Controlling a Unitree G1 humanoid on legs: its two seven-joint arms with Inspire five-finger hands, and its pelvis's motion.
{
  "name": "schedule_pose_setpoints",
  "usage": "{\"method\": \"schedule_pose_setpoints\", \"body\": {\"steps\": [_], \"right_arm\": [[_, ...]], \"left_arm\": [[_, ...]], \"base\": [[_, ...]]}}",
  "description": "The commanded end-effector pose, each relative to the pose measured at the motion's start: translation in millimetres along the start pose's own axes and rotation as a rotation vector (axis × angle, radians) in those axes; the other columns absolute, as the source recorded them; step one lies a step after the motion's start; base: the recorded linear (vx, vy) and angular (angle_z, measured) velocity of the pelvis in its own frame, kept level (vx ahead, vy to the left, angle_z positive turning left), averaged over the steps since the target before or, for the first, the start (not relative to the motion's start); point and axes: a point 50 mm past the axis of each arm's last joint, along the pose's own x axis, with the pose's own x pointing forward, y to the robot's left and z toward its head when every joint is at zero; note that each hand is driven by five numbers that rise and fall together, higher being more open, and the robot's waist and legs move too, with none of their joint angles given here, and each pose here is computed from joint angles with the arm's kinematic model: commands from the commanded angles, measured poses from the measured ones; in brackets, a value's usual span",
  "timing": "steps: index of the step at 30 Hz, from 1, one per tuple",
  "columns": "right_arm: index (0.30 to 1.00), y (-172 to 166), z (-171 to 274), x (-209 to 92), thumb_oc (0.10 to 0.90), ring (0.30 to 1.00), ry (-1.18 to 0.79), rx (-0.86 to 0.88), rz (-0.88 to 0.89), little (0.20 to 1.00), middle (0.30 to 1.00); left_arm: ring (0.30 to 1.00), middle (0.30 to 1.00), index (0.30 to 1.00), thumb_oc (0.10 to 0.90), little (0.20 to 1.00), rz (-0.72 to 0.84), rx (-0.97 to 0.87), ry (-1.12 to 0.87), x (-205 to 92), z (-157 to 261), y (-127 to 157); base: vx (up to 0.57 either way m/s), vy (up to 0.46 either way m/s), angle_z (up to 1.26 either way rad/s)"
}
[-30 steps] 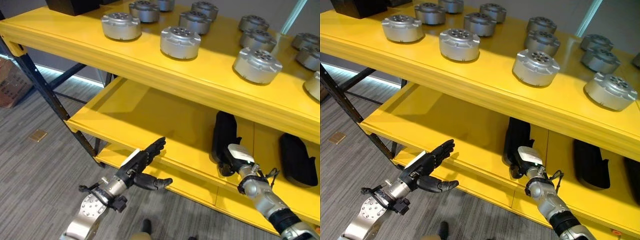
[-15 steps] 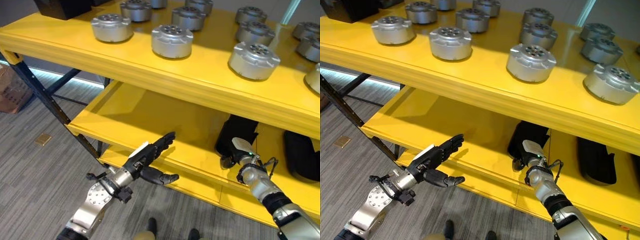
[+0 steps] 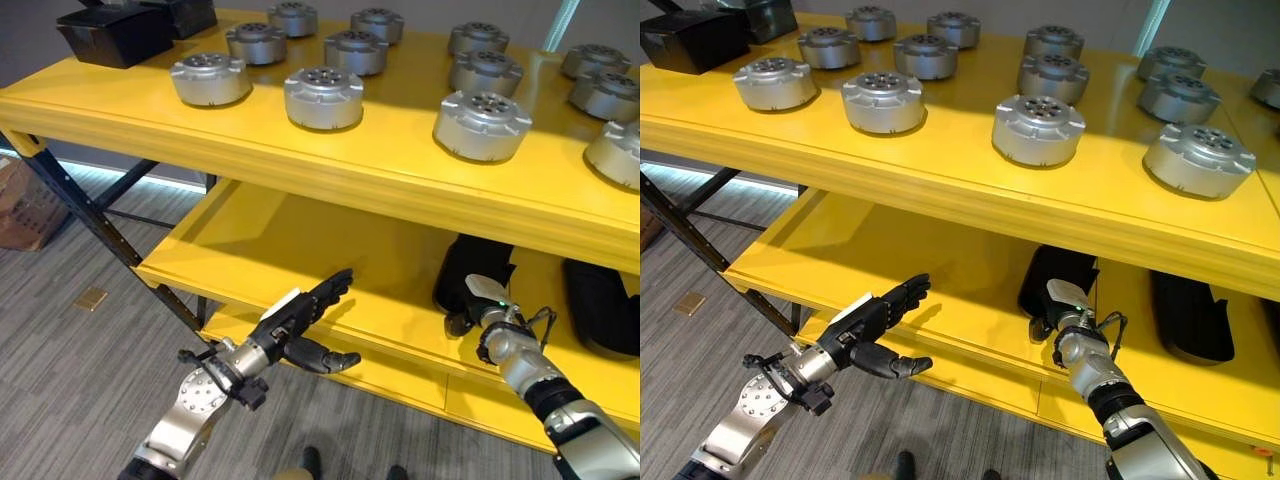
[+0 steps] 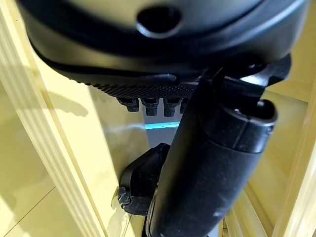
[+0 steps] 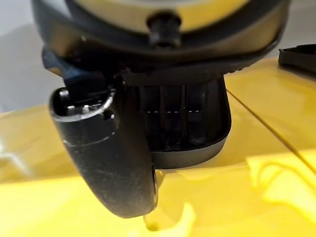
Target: Move parts from the plastic box to the shelf.
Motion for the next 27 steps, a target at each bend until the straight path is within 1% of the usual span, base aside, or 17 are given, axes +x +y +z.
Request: {"method": "schedule_pose_setpoints", "body": {"steps": [1,2,7,15,18,27], "right_arm": [[0.951,-18,-8,9,0.865,0.951,0.021,-0.136,-0.006,0.951,0.951],[1.0,-19,-8,10,0.9,1.0,0.021,-0.141,-0.001,1.0,1.0],[1.0,-19,-5,10,0.9,1.0,0.005,-0.191,0.039,1.0,1.0],[1.0,-12,-9,8,0.9,1.0,0.032,-0.184,0.075,1.0,1.0],[1.0,-7,-13,8,0.9,1.0,0.071,-0.166,0.107,1.0,1.0],[1.0,-2,-17,7,0.9,1.0,0.09,-0.198,0.139,1.0,1.0]], "left_arm": [[1.0,1.0,1.0,0.9,1.0,0.004,0.02,-0.263,18,44,0],[1.0,1.0,1.0,0.9,1.0,0.004,0.021,-0.264,18,44,1],[1.0,1.0,1.0,0.9,1.0,-0.005,0.021,-0.269,18,44,1],[1.0,1.0,1.0,0.9,1.0,-0.005,0.022,-0.268,18,43,0],[1.0,1.0,1.0,0.9,1.0,-0.014,0.021,-0.264,20,43,-1],[1.0,1.0,1.0,0.9,1.0,-0.015,0.022,-0.266,20,44,-1]], "base": [[0.0,0.0,0.0],[0.0,0.0,0.0],[0.0,0.0,0.0],[0.0,0.0,0.0],[0.0,0.0,0.0],[0.0,0.0,0.0]]}}
